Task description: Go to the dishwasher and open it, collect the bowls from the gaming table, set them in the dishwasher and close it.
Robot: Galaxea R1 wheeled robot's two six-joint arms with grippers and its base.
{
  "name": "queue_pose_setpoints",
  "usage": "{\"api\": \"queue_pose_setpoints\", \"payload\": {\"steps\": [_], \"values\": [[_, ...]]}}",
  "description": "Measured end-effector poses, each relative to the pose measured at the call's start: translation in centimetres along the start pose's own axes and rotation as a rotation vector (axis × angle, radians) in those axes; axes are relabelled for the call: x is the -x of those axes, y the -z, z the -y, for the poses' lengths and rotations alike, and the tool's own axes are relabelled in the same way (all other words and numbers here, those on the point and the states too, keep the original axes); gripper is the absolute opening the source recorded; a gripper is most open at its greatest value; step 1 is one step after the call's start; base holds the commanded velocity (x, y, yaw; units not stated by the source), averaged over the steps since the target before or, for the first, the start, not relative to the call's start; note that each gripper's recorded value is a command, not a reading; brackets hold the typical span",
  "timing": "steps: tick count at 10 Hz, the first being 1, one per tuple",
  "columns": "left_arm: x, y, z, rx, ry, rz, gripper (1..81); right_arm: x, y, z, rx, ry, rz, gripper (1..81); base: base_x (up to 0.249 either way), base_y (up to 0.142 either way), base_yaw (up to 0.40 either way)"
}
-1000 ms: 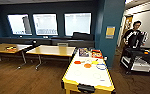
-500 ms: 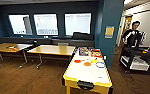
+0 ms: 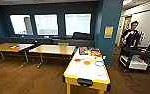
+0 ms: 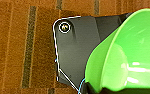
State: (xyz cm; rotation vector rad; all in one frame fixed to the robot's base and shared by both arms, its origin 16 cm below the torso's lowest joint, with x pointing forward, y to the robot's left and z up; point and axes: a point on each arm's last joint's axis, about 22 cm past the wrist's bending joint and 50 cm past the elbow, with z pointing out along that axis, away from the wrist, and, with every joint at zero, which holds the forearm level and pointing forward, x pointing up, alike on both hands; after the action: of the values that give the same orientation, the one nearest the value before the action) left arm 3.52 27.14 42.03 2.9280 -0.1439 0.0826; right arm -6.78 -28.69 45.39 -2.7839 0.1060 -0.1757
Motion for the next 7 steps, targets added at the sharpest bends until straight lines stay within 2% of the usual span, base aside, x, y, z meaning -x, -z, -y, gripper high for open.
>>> {"api": "queue_pose_setpoints", "payload": {"steps": [2, 5, 6, 7], "values": [[0.1, -0.1, -0.2, 0.002, 0.000, 0.002, 1.0, 0.2, 0.0, 0.0, 0.002, -0.001, 0.004, 1.0, -0.110, 0.000, 0.000], [0.1, -0.6, -2.5, 0.027, -0.013, 0.003, 1.0, 0.1, -0.4, 0.2, 0.005, 0.001, 0.002, 1.0, -0.102, 0.000, 0.000], [-0.2, -0.7, -2.6, 0.022, -0.018, -0.002, 1.0, -0.1, -0.6, 0.0, 0.015, 0.003, 0.001, 1.0, -0.097, 0.000, 0.000], [-0.1, -0.7, -2.1, 0.006, -0.021, 0.001, 1.0, -0.4, -0.8, -0.1, 0.023, 0.006, -0.005, 1.0, -0.097, 0.000, 0.000]]}}
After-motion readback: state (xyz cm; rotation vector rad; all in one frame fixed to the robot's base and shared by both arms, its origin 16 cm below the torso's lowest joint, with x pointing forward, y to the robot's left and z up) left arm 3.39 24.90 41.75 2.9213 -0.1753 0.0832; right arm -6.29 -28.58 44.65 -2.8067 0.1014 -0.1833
